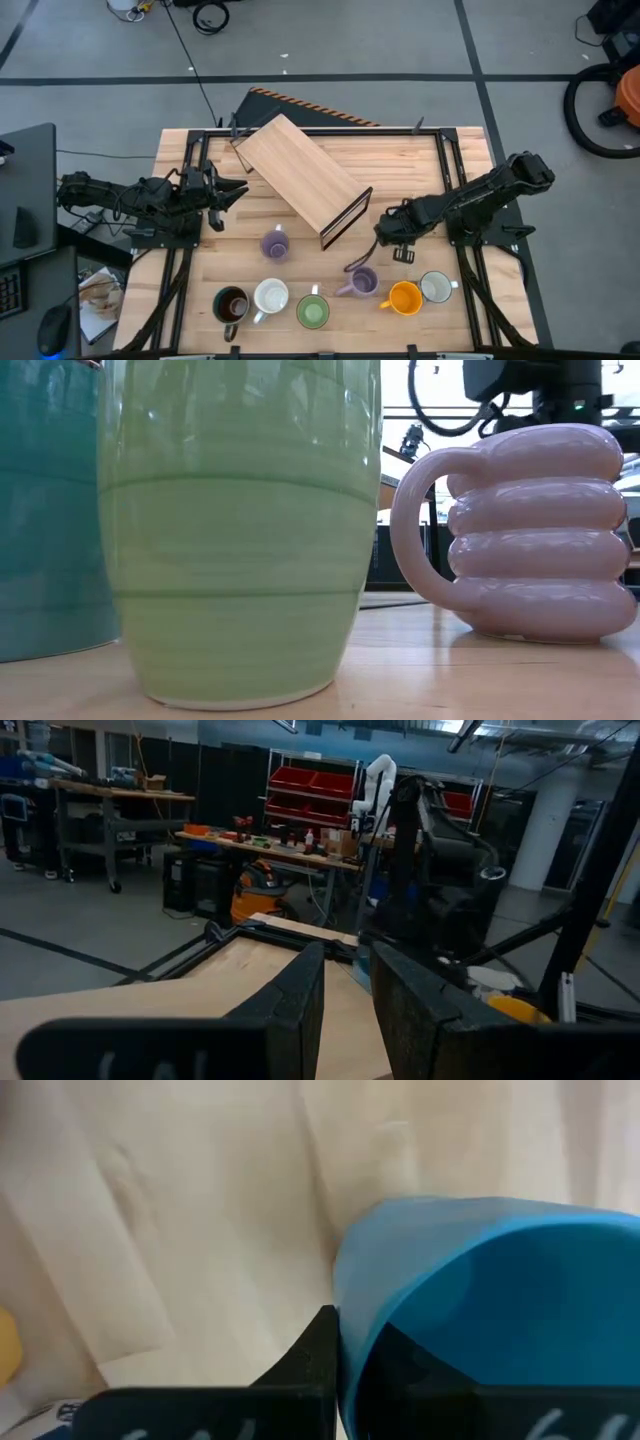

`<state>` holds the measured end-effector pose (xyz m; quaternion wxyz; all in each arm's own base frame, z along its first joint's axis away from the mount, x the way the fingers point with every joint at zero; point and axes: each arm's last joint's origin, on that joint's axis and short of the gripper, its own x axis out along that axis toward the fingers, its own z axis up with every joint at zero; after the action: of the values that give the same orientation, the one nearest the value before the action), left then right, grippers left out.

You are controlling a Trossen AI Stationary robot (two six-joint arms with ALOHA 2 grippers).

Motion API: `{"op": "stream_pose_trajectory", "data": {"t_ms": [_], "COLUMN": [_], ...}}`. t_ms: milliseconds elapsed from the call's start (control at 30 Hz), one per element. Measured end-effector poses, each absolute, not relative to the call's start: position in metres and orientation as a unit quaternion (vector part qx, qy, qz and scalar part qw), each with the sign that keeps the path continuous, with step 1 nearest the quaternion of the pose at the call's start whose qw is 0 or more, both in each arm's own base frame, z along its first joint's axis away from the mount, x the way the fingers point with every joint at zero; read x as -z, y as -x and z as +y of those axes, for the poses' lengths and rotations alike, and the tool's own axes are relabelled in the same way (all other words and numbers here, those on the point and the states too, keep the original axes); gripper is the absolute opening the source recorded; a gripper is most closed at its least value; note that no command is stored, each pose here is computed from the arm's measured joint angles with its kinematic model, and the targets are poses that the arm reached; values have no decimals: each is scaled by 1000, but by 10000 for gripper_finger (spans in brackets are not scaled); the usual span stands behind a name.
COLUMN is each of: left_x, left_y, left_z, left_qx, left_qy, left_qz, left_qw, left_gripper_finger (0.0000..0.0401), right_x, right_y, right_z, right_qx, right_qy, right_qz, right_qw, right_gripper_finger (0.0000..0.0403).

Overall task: Place coffee mugs
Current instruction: Put the light blue mug on the shelf

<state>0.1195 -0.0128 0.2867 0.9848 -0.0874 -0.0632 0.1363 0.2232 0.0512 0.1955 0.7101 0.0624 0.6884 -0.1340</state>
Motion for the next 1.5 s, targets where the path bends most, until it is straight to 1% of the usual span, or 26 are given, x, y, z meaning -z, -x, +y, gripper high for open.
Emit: {"op": "stream_pose_trajectory", "data": {"t_ms": [133, 267, 400, 567, 767, 900, 1133, 1233, 1367, 1500], "left_x": [-287, -287, -287, -285, -285, -285, -285, -285, -294, -302], "left_y": [-120, -120, -120, -121, -121, -121, -121, -121, -116, -111], "left_z": [-15, -17, -17, -17, -17, -17, -14, -12, -6, -2], "left_qx": [-94, -68, -66, -67, -67, -68, -78, -93, -140, -175], "left_qy": [103, 105, 115, 114, 127, 138, 137, 133, 116, 105], "left_qz": [-63, -61, -61, -54, -51, -53, -54, -45, -10, 36], "left_qw": [988, 990, 989, 990, 988, 987, 986, 986, 983, 978], "left_gripper_finger": [89, 89, 89, 89, 89, 89, 89, 89, 89, 89], "right_x": [-213, -241, -266, -295, -338, -364, -389, -393, -393, -388], "right_y": [-221, -226, -232, -238, -243, -255, -303, -324, -350, -366], "right_z": [34, 16, -4, -30, -54, -59, -54, -57, -64, -70], "right_qx": [165, 197, 205, 224, 233, 216, 164, 145, 117, 84], "right_qy": [-48, -22, -9, 10, 11, -2, 42, 59, 77, 69], "right_qz": [689, 673, 659, 634, 580, 557, 557, 552, 546, 555], "right_qw": [704, 713, 723, 740, 780, 802, 813, 819, 826, 824], "right_gripper_finger": [38, 35, 27, 32, 32, 32, 32, 32, 32, 32]}}
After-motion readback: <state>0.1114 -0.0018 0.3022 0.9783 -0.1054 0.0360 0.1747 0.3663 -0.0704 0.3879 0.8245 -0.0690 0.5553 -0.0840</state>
